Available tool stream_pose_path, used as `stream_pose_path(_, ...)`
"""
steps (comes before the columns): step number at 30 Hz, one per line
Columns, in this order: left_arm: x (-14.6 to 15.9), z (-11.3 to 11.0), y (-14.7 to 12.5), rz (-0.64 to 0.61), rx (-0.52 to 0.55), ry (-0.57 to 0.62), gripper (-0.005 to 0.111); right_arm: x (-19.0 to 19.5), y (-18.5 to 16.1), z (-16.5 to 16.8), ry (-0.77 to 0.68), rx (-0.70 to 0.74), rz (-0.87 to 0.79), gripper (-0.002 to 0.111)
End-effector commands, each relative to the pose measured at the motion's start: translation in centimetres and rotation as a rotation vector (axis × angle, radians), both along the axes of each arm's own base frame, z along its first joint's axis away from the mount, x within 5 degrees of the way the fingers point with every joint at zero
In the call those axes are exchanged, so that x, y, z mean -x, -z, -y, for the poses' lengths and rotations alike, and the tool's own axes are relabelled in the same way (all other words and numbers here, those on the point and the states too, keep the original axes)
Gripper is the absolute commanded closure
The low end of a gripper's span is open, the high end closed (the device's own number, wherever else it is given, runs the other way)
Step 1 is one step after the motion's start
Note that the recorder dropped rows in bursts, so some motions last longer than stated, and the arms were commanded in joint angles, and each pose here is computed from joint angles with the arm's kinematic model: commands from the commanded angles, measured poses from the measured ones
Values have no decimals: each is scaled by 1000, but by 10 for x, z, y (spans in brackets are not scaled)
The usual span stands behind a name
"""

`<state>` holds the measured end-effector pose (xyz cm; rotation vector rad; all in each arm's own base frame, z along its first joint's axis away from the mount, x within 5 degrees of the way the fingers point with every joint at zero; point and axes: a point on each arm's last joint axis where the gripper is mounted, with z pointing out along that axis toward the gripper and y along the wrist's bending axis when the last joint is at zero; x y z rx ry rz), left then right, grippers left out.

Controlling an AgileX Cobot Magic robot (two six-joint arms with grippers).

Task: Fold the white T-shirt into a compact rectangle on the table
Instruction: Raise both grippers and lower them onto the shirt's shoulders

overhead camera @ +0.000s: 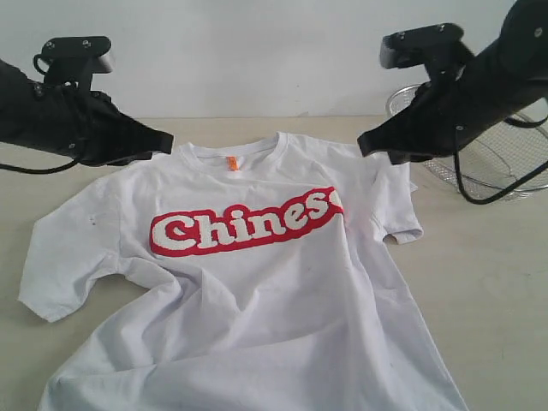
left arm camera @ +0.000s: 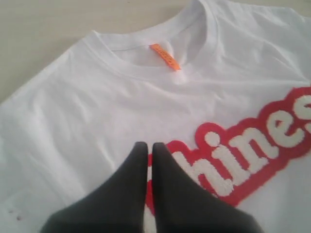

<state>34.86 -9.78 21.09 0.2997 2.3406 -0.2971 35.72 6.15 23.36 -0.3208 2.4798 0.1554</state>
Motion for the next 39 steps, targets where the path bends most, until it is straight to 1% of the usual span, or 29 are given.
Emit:
stream_pose_path(1, -25, -7, 26, -161, 17, 36, 102, -23, 23, -6, -40, -33, -17, 109)
stream_pose_path(3, -32, -4, 38, -228, 27, 63, 102, -33, 33, -8, -45, -31, -40, 109)
stream_pose_path(5, -39, -2, 50, -263, 28, 72, 102, -43, 44, -10, -52, -30, -73, 109)
stream_pose_path(6, -45, 0, 65, -294, 24, 76, 102, -53, 52, -12, -60, -28, -88, 109)
stream_pose_path(7, -46, 1, 71, -313, 25, 80, 102, -57, 56, -13, -64, -27, -96, 109)
stream_pose_path(8, -50, 3, 86, -360, 25, 90, 102, -65, 66, -15, -74, -37, -130, 109)
stream_pose_path(9, -50, 3, 93, -379, 22, 94, 102, -69, 68, -17, -82, -39, -144, 109)
stream_pose_path(10, -51, 3, 104, -405, 15, 97, 102, -75, 78, -19, -90, -49, -184, 109)
stream_pose_path(13, -50, 1, 114, -429, -12, 101, 102, -81, 98, -20, -98, -49, -228, 109)
stream_pose_path(15, -52, -13, 118, -449, -37, 67, 102, -82, 118, -20, -99, -39, -264, 109)
stream_pose_path(18, -54, -40, 118, -468, -32, 18, 102, -84, 130, -19, -92, -22, -267, 109)
stream_pose_path(20, -57, -58, 118, -466, -33, -16, 102, -85, 132, -16, -95, 11, -256, 109)
stream_pose_path(21, -58, -67, 118, -459, -36, -27, 102, -86, 132, -14, -71, 26, -254, 109)
stream_pose_path(23, -65, -76, 113, -421, -47, -41, 102, -86, 133, -9, -51, 78, -252, 109)
stream_pose_path(26, -75, -78, 105, -348, -73, -25, 102, -86, 133, -6, -60, 116, -258, 109)
stream_pose_path(29, -87, -74, 92, -293, -39, -42, 102, -86, 133, -6, -41, 111, -264, 109)
stream_pose_path(33, -104, -73, 71, -219, -34, -38, 102, -86, 133, -3, -18, 105, -270, 109)
stream_pose_path(34, -106, -72, 66, -218, -24, -33, 102, -86, 130, -1, -6, 100, -267, 109)
stream_pose_path(37, -109, -63, 50, -265, 4, 41, 102, -85, 113, -1, -12, 99, -237, 109)
stream_pose_path(39, -106, -54, 45, -309, 15, 96, 102, -87, 94, -1, -8, 93, -176, 109)
